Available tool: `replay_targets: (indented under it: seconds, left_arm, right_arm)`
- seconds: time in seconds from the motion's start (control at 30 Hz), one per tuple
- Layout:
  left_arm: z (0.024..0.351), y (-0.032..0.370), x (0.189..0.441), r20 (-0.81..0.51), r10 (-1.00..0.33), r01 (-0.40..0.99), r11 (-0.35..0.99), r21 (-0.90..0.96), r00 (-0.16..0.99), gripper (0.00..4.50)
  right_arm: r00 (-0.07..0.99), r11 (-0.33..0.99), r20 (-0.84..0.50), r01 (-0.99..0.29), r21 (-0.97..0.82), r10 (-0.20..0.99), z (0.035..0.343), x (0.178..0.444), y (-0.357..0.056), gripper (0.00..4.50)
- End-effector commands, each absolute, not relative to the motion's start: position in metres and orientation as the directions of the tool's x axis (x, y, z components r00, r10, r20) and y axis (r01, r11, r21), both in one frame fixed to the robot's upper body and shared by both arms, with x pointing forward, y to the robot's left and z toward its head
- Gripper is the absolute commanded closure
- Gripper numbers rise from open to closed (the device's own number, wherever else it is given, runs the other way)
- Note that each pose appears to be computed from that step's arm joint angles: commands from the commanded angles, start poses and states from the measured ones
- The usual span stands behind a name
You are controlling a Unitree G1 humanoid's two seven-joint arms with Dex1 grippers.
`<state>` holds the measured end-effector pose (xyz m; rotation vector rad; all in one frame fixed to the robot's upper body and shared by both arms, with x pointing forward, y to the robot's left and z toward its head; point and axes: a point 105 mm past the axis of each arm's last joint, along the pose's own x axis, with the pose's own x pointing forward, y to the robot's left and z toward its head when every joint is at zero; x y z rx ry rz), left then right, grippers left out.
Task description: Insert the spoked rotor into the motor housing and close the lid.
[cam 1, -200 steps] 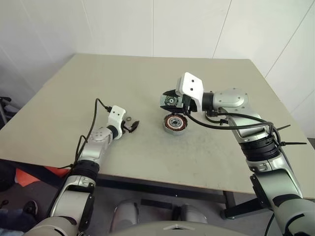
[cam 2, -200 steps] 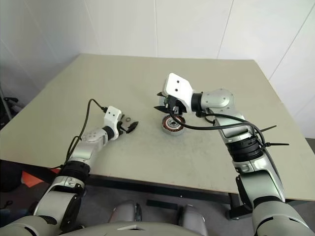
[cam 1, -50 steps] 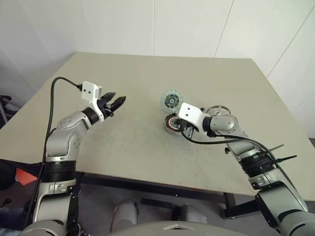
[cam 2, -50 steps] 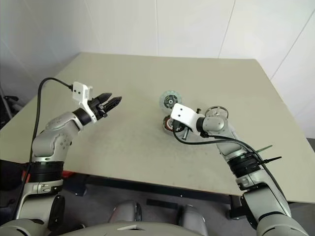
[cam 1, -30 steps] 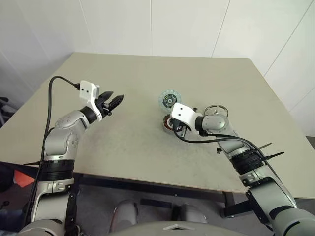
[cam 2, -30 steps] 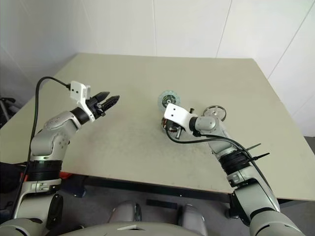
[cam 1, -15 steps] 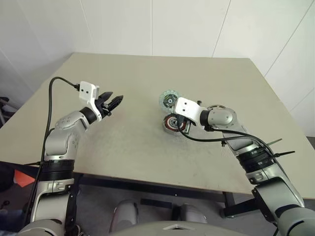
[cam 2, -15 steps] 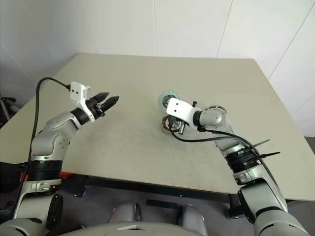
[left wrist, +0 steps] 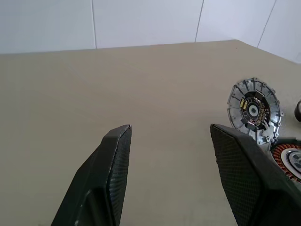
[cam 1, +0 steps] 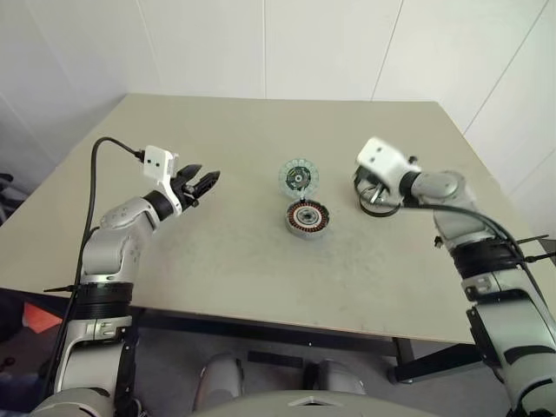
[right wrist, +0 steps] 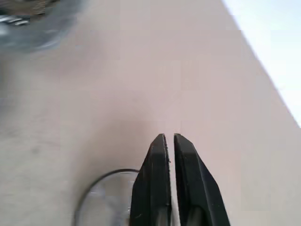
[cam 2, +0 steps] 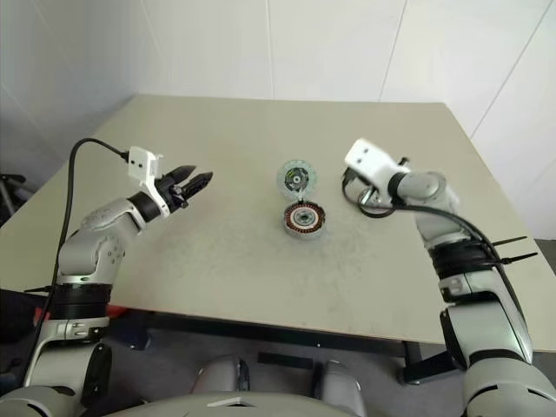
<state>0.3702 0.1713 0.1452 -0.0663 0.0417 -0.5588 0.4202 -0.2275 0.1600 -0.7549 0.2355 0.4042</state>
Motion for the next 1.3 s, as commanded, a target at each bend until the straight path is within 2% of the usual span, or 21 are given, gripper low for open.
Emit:
replay_targets:
  seconds: [0.03,0.1,0.23,0.3,0.37,0.53,0.73,1.23,1.27,1.3]
  left_arm:
    - [0.158,0.164,0.367,0.026,-0.557,0.558,0.828,-0.057,0.830,1.68]
    - [0.157,0.164,0.364,0.026,-0.561,0.562,0.825,-0.060,0.827,1.68]
    - [0.153,0.165,0.361,0.017,-0.567,0.566,0.822,-0.066,0.824,1.68]
    - [0.151,0.162,0.359,0.018,-0.581,0.581,0.811,-0.076,0.814,1.68]
    - [0.150,0.159,0.358,0.017,-0.589,0.589,0.804,-0.079,0.808,1.68]
    - [0.147,0.152,0.359,0.008,-0.610,0.609,0.789,-0.076,0.792,1.68]
    - [0.146,0.137,0.354,0.001,-0.679,0.676,0.731,-0.097,0.734,1.68]
    - [0.138,0.127,0.344,-0.031,-0.751,0.742,0.657,-0.131,0.660,1.68]
    - [0.138,0.128,0.344,-0.031,-0.750,0.741,0.658,-0.132,0.660,1.68]
    - [0.137,0.128,0.344,-0.032,-0.750,0.741,0.659,-0.132,0.661,1.68]
  right_arm:
    - [0.963,0.780,-0.268,-0.194,-0.595,0.035,0.179,0.425,-0.284,3.33]
    - [0.961,0.842,-0.278,-0.147,-0.520,-0.004,0.180,0.418,-0.304,2.65]
    - [0.931,0.980,-0.365,-0.081,-0.181,0.010,0.165,0.398,-0.334,2.65]
    - [0.904,0.998,-0.424,-0.063,-0.014,0.051,0.150,0.384,-0.344,2.65]
    - [0.883,0.992,-0.458,-0.068,0.102,0.107,0.138,0.373,-0.346,2.65]
    - [0.841,0.898,-0.442,-0.109,0.426,0.312,0.114,0.355,-0.323,2.65]
    - [0.856,0.820,-0.385,-0.074,0.568,0.344,0.110,0.356,-0.311,2.65]
    - [0.865,0.751,-0.331,-0.077,0.656,0.377,0.099,0.377,-0.276,2.65]
    - [0.865,0.744,-0.326,-0.077,0.664,0.381,0.099,0.378,-0.274,3.02]
    - [0.865,0.736,-0.320,-0.081,0.672,0.387,0.100,0.379,-0.272,3.20]
